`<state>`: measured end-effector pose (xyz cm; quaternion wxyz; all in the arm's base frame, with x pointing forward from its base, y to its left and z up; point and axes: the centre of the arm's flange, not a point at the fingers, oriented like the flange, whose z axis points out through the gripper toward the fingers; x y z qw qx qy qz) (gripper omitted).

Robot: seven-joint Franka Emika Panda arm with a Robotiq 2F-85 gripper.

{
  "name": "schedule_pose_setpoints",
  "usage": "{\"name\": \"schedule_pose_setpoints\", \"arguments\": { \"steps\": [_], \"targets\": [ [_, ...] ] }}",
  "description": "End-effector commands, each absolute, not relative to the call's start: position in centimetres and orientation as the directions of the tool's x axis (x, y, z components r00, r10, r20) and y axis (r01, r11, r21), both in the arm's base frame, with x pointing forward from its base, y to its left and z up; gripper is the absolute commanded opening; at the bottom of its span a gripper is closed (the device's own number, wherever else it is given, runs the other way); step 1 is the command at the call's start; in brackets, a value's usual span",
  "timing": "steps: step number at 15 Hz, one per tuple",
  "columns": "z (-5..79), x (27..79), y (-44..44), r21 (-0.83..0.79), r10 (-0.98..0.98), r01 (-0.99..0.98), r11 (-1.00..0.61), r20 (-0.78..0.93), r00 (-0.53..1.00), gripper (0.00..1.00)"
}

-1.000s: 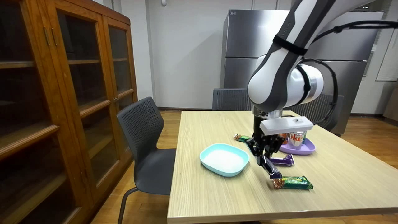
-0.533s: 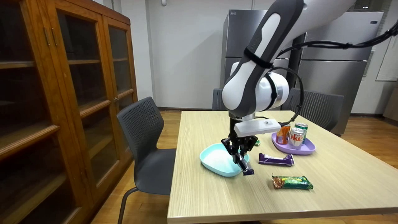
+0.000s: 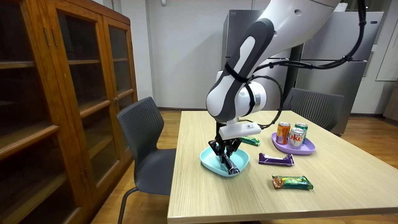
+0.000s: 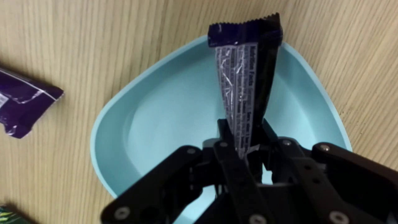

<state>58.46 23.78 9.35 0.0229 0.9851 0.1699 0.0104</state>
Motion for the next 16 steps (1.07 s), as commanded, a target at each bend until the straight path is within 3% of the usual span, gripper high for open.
{"name": "schedule_pose_setpoints", "arguments": {
  "steps": [1, 12, 13, 14, 16],
  "targets": [
    [9.1, 61.2, 25.5, 0.065, 0.358, 0.357, -0.932, 0.006, 0.934, 0.06],
    [8.9, 63.2, 25.8, 0.072, 0.345, 0.344, -0.936, 0.006, 0.939, 0.06],
    [9.0, 63.2, 25.7, 0.075, 0.343, 0.342, -0.937, 0.006, 0.939, 0.5],
    [9.2, 63.2, 25.6, 0.076, 0.341, 0.34, -0.937, 0.006, 0.94, 0.51],
    [9.8, 63.1, 25.3, 0.077, 0.337, 0.335, -0.939, 0.013, 0.941, 0.65]
  ]
}}
